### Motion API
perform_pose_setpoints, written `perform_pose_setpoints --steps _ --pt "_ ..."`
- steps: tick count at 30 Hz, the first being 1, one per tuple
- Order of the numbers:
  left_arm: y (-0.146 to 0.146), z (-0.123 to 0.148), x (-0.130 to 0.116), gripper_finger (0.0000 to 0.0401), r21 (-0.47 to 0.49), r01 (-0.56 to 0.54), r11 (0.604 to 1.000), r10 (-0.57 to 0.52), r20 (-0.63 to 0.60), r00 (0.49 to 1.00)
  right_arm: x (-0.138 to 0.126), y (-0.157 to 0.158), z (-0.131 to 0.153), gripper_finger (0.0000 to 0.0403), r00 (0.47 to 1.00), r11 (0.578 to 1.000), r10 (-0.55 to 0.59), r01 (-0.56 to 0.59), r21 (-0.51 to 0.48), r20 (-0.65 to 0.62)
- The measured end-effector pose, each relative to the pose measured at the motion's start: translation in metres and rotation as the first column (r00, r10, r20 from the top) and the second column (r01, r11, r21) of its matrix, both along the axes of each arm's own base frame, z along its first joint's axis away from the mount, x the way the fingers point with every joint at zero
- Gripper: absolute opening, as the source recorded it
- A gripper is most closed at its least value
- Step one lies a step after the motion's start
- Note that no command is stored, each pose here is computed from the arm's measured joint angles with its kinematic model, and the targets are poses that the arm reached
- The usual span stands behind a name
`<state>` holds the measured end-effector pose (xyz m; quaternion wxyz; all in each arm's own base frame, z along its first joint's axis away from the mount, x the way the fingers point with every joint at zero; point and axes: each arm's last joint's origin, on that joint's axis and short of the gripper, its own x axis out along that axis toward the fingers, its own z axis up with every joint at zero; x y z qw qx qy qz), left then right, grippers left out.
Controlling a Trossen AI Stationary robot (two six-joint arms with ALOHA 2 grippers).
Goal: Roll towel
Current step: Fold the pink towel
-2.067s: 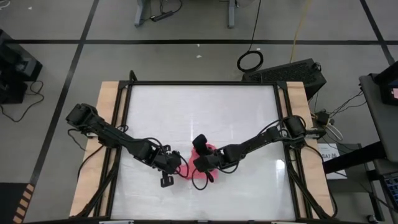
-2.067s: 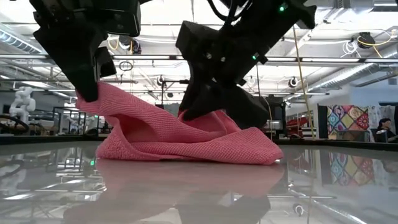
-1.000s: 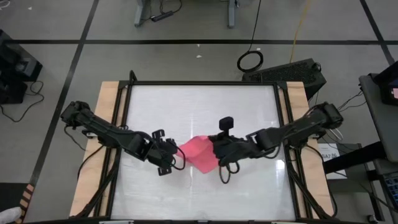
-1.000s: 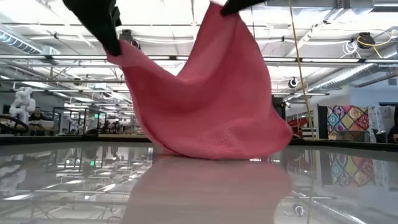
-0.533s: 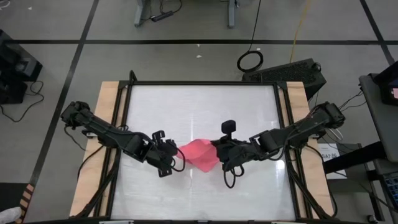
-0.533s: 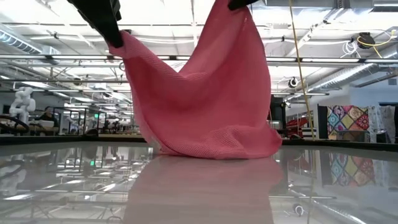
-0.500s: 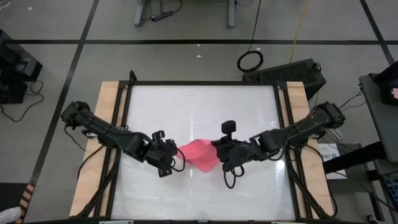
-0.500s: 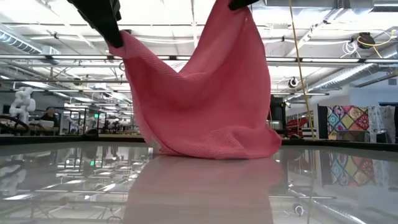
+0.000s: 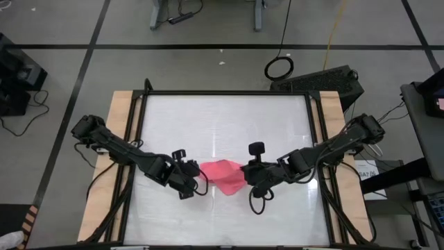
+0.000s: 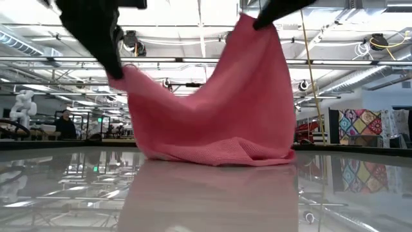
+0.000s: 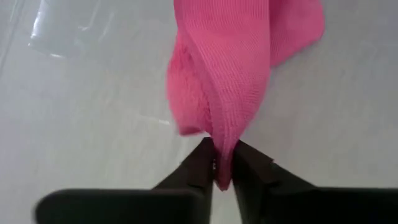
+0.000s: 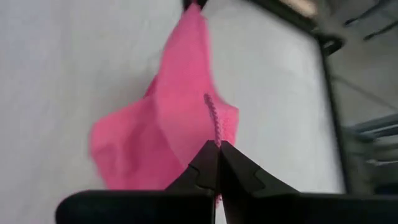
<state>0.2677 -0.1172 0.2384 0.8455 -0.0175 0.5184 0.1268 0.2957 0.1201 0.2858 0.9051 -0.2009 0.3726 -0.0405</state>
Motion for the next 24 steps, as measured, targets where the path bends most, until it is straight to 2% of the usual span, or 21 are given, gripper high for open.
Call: perform_pose_setpoints --steps 6,11,15,21,24 --pt "-0.001 -0.012 0.002 0.0141 0.008 0.014 1.0 -0.014 -0.004 1.0 -0.008 0.001 -0.024 0.0 0.998 0.998 -0.024 0.027 0.049 -0.065" --pt "0.0 -0.019 0.006 0.0184 0.0 0.036 0.999 -0.036 0.04 0.999 -0.01 0.005 -0.026 0.0 0.998 0.998 -0.022 0.026 0.06 -0.063" --pt "-0.002 -0.03 0.012 0.0191 -0.028 0.069 0.997 -0.066 0.078 0.995 -0.01 0.006 -0.026 0.0 0.998 0.998 -0.016 0.019 0.059 -0.055" --pt "0.009 -0.061 0.016 0.0191 -0.021 0.018 1.0 -0.018 -0.025 1.0 -0.009 0.007 -0.025 0.0 0.999 0.998 -0.008 0.011 0.057 -0.044" --pt "0.012 -0.073 0.018 0.0191 -0.05 0.015 0.999 -0.019 -0.073 0.997 -0.009 0.007 -0.025 0.0 0.999 0.998 -0.008 0.01 0.057 -0.042"
